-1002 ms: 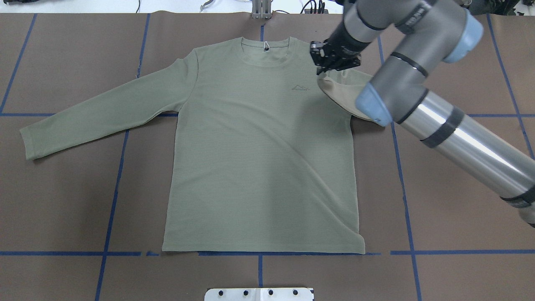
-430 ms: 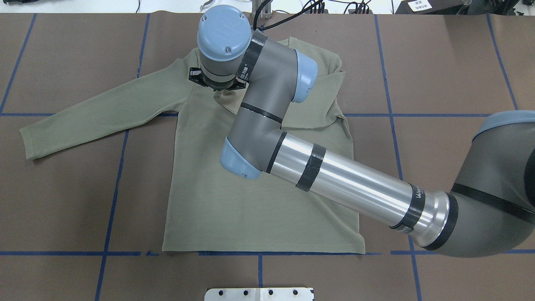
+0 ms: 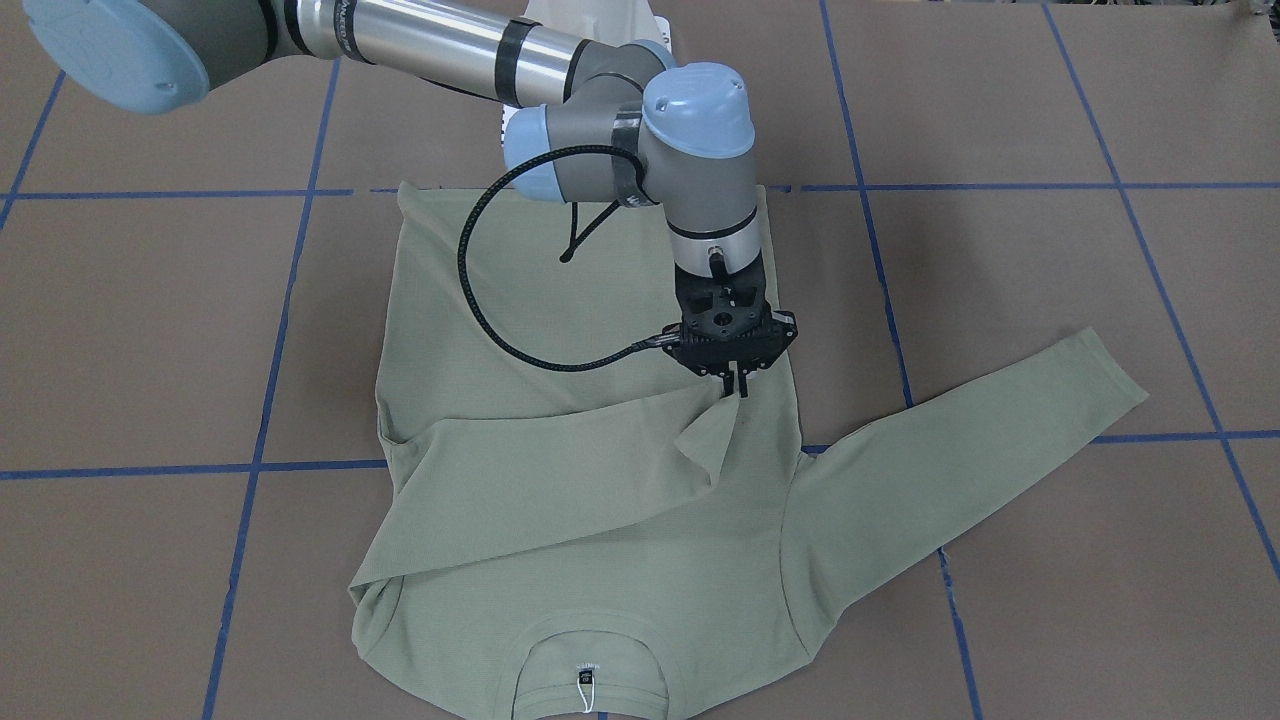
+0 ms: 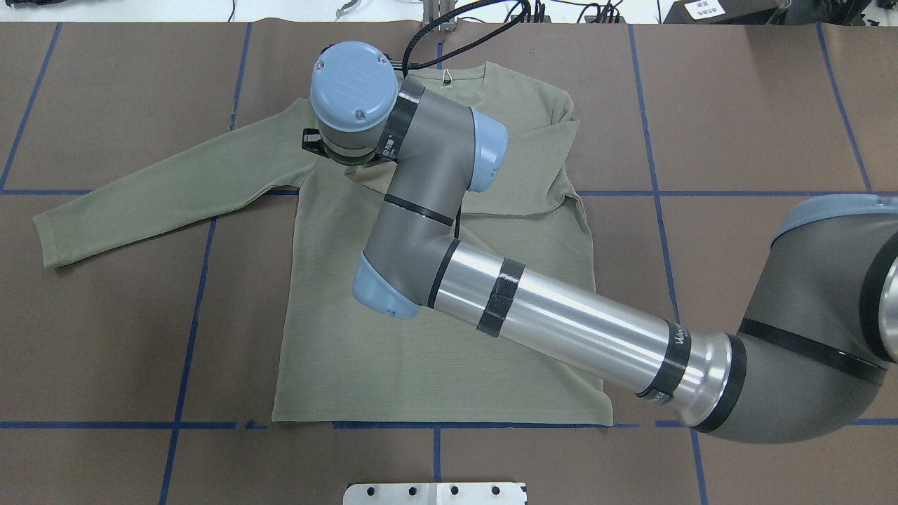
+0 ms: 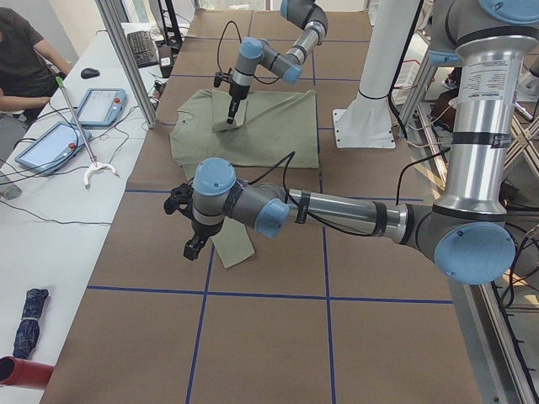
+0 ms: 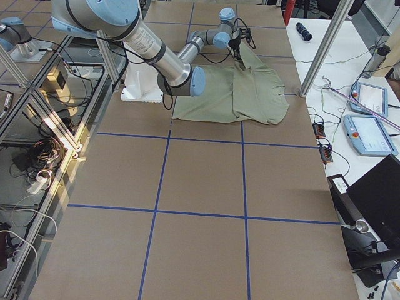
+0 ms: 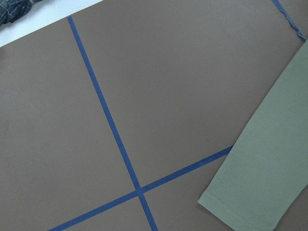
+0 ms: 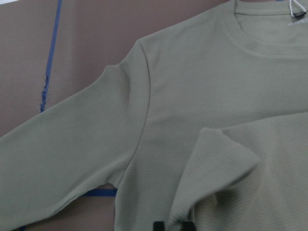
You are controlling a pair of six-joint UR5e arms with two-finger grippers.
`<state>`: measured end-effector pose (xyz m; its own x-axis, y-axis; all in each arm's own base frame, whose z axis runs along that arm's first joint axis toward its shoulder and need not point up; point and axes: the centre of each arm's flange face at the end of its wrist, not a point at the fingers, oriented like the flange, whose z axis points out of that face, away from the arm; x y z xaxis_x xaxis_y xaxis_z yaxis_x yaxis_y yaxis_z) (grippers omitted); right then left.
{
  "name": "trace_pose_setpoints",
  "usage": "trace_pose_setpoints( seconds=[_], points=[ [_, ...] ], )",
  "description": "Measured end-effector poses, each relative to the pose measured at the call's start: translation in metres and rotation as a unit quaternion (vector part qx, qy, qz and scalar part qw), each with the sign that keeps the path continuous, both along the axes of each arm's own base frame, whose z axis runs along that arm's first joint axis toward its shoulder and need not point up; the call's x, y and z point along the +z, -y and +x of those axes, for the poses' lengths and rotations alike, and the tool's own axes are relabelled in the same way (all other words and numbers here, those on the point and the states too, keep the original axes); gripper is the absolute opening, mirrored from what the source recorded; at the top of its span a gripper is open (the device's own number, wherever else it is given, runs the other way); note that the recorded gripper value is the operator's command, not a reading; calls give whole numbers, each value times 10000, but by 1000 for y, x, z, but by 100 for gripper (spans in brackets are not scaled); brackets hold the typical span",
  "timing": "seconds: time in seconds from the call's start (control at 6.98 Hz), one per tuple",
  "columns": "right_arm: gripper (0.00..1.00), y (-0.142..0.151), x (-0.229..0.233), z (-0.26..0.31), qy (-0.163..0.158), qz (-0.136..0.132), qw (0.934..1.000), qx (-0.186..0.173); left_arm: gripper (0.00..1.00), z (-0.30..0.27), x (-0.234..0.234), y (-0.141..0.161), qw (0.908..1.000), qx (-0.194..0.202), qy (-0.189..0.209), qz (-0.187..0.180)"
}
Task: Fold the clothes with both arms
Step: 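Carry the sleeve across the shirt body with the right gripper, then release the sleeve and withdraw the right gripper while the left gripper reaches the other cuff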
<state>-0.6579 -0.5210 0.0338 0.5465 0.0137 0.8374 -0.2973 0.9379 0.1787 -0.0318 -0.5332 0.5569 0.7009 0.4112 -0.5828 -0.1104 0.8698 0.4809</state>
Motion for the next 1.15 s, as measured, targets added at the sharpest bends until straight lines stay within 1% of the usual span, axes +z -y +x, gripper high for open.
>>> trace_pose_setpoints(
  seconds=[0.29, 0.43, 0.57, 0.72, 0.86, 1.0, 1.15],
  points=[
    [100, -11, -8, -21, -63, 4, 9999, 86, 100, 0, -3, 0, 10000, -24, -13, 6],
    [100, -9, -13, -17, -29, -5, 9999, 126, 100, 1, -6, 1, 9999, -119, -59, -56],
    [100, 1, -11, -4, -45, -135, 9998, 110, 100, 9, -10, 3, 9994, -266, -158, -145],
    [100, 13, -1, 24, -194, -396, 9990, 61, 100, 29, -13, 2, 9985, -398, -305, -231],
    [100, 19, 23, 70, -506, -673, 9964, 77, 100, 54, -12, -7, 9964, -555, -534, -362],
    [100, 17, 59, 126, -835, -805, 9932, 69, 100, 80, -8, -22, 9927, -750, -783, -527],
    [100, 15, 112, 196, -1110, -843, 9902, -87, 100, 110, -3, -37, 9874, -1023, -968, -728]
  ],
)
